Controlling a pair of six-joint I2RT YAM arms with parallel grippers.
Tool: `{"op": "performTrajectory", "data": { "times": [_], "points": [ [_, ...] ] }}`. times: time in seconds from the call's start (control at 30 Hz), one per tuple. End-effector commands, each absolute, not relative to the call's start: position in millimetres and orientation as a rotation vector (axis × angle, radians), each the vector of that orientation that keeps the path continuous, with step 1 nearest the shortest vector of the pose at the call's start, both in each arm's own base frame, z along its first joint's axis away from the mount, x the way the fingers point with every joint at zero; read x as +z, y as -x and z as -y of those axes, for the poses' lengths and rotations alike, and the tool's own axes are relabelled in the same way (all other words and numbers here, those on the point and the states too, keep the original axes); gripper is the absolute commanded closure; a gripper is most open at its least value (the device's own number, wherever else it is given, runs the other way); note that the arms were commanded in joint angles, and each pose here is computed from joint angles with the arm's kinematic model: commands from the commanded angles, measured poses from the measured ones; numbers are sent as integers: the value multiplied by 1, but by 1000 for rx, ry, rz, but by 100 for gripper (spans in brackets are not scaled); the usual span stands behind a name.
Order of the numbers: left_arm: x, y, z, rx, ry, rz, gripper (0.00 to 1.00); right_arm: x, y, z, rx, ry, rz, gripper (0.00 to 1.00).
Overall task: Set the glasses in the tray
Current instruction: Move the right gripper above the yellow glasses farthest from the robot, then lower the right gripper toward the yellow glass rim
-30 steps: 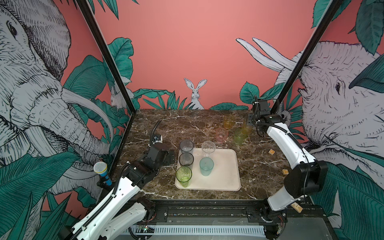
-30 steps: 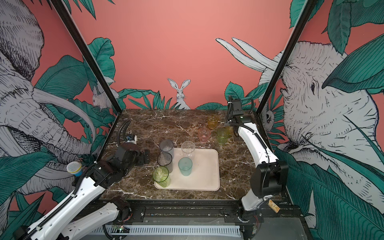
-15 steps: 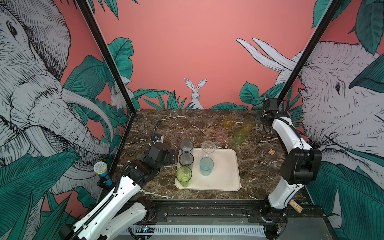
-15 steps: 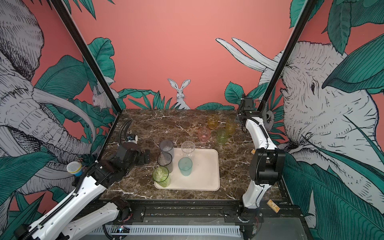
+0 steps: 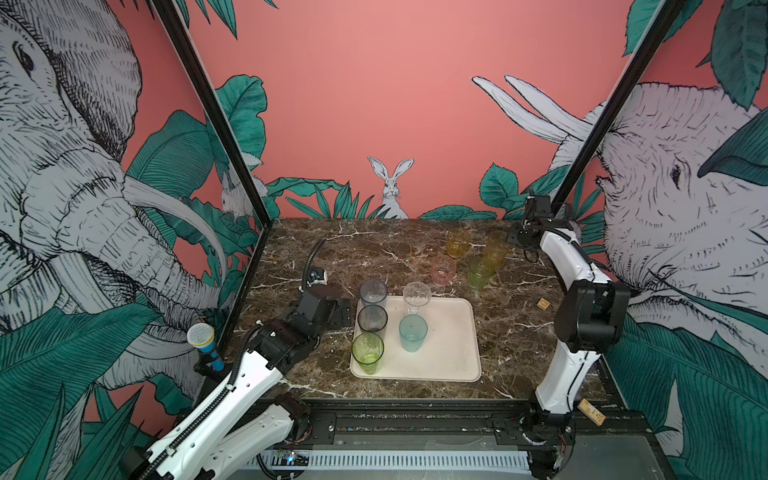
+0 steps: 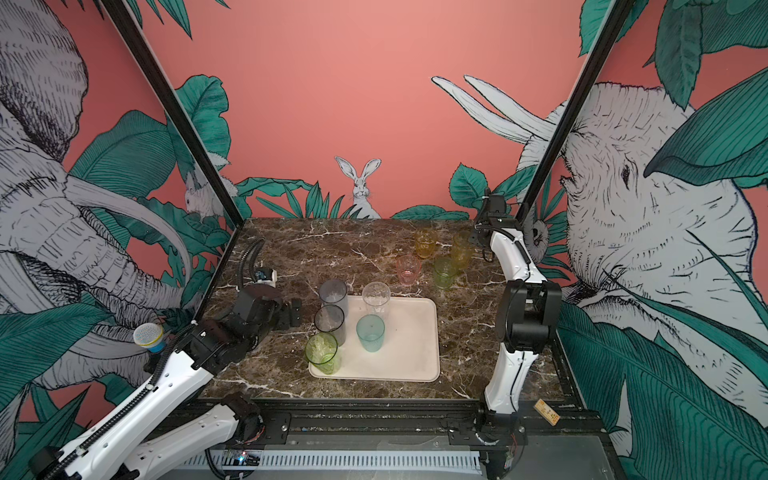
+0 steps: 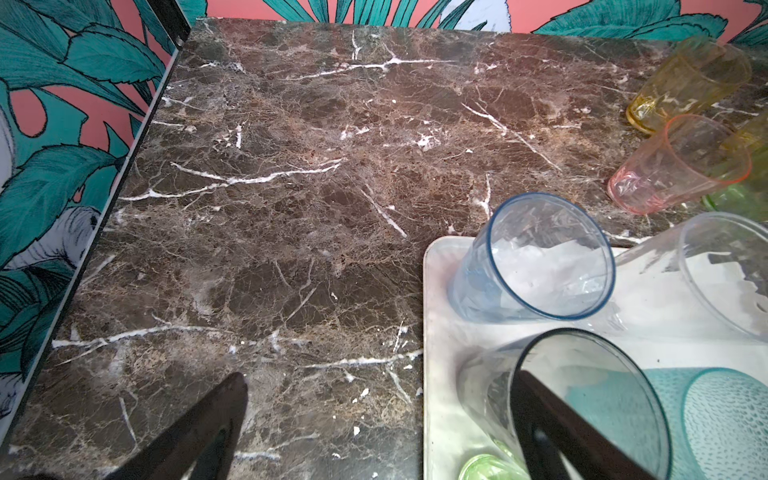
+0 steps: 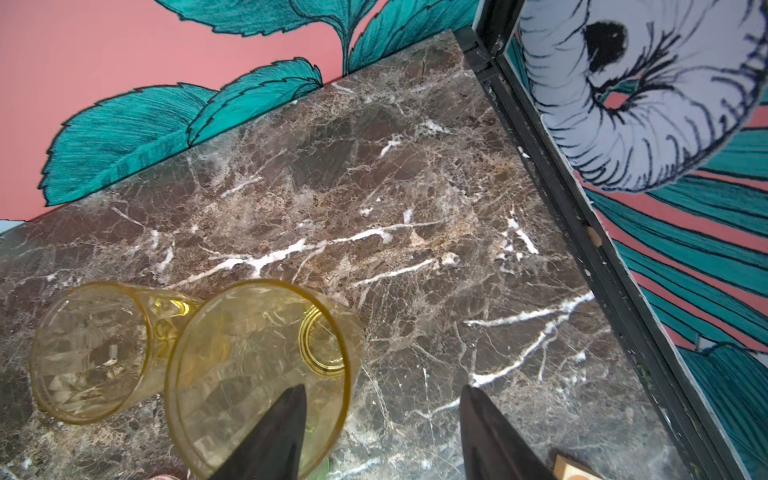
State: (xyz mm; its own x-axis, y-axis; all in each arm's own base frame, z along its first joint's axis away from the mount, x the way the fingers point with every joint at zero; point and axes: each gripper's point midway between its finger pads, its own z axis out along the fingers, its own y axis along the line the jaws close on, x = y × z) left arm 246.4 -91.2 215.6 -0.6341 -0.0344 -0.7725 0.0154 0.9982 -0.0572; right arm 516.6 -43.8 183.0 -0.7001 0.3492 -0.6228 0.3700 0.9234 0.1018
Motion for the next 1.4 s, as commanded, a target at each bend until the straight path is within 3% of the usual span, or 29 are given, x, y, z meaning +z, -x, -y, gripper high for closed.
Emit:
{"op": "performTrajectory", "data": {
  "times": [0.0, 1.37],
  "points": [
    [221, -248, 89, -82, 44, -2240, 1, 187, -521, 45, -26, -516, -2403, 39],
    [217, -250, 96, -117, 47, -2258, 1, 147, -537, 42, 16, -489, -2502, 59]
  ]
}}
